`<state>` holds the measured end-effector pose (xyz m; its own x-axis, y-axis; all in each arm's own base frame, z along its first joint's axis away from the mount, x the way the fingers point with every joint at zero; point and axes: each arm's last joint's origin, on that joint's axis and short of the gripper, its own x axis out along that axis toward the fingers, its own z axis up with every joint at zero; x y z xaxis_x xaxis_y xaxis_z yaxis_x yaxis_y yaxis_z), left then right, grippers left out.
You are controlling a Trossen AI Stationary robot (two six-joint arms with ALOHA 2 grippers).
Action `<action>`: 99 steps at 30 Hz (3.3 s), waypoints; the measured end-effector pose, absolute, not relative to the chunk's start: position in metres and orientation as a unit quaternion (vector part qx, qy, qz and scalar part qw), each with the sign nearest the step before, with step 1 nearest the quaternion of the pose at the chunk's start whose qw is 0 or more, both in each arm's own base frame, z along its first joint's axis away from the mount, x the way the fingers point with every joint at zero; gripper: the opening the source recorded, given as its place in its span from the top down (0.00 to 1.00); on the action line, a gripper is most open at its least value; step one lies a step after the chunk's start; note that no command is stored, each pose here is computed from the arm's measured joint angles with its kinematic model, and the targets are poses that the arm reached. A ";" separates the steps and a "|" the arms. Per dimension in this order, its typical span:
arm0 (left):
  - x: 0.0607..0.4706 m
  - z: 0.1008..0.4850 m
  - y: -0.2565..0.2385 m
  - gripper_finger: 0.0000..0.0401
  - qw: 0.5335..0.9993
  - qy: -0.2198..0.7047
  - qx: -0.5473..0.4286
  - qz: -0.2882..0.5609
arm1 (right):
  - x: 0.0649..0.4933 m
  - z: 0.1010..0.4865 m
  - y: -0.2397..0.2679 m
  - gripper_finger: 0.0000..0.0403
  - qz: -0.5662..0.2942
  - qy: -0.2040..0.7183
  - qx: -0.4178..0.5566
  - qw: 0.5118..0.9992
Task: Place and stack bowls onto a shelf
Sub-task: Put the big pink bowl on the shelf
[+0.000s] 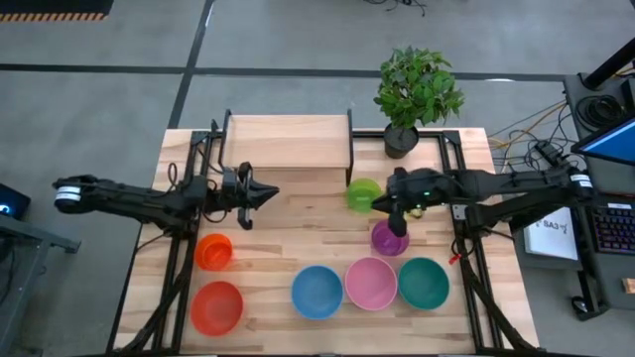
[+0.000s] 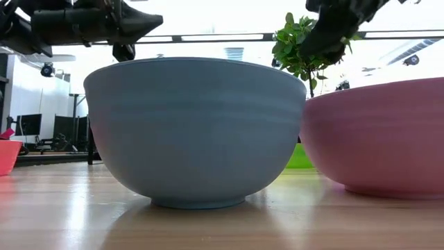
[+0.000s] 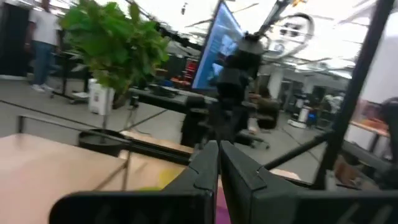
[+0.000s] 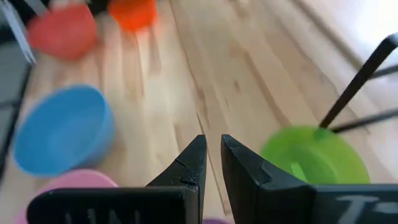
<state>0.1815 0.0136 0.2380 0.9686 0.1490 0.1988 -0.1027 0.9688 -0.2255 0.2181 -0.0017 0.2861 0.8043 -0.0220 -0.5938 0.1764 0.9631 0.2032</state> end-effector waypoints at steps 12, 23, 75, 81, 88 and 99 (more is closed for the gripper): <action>0.161 0.244 0.018 1.00 0.985 -0.088 -0.052 0.138 | 0.268 0.295 0.023 0.90 -0.028 0.449 0.093 0.888; 0.159 0.238 0.016 1.00 0.985 -0.058 -0.126 0.107 | 0.299 0.269 0.072 0.90 -0.002 0.506 0.037 0.862; 0.179 0.245 -0.006 1.00 0.981 -0.103 -0.159 -0.051 | 0.309 0.211 0.091 0.58 0.105 0.559 0.008 0.822; 0.179 0.245 -0.006 1.00 0.981 -0.103 -0.159 -0.051 | 0.305 0.191 0.085 0.63 0.098 0.560 0.012 0.823; 0.179 0.245 -0.006 1.00 0.981 -0.103 -0.159 -0.051 | 0.303 0.186 0.081 0.78 0.095 0.561 0.016 0.822; 0.179 0.246 -0.006 1.00 0.980 -0.105 -0.159 -0.051 | 0.307 0.201 0.081 0.98 0.116 0.572 0.023 0.811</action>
<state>0.1791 -0.0056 0.2456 0.9728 -0.0667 0.2218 0.1333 0.9443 -0.3008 0.3070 0.0807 0.2015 0.3179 0.2145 -0.9235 -0.1623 0.9720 0.1699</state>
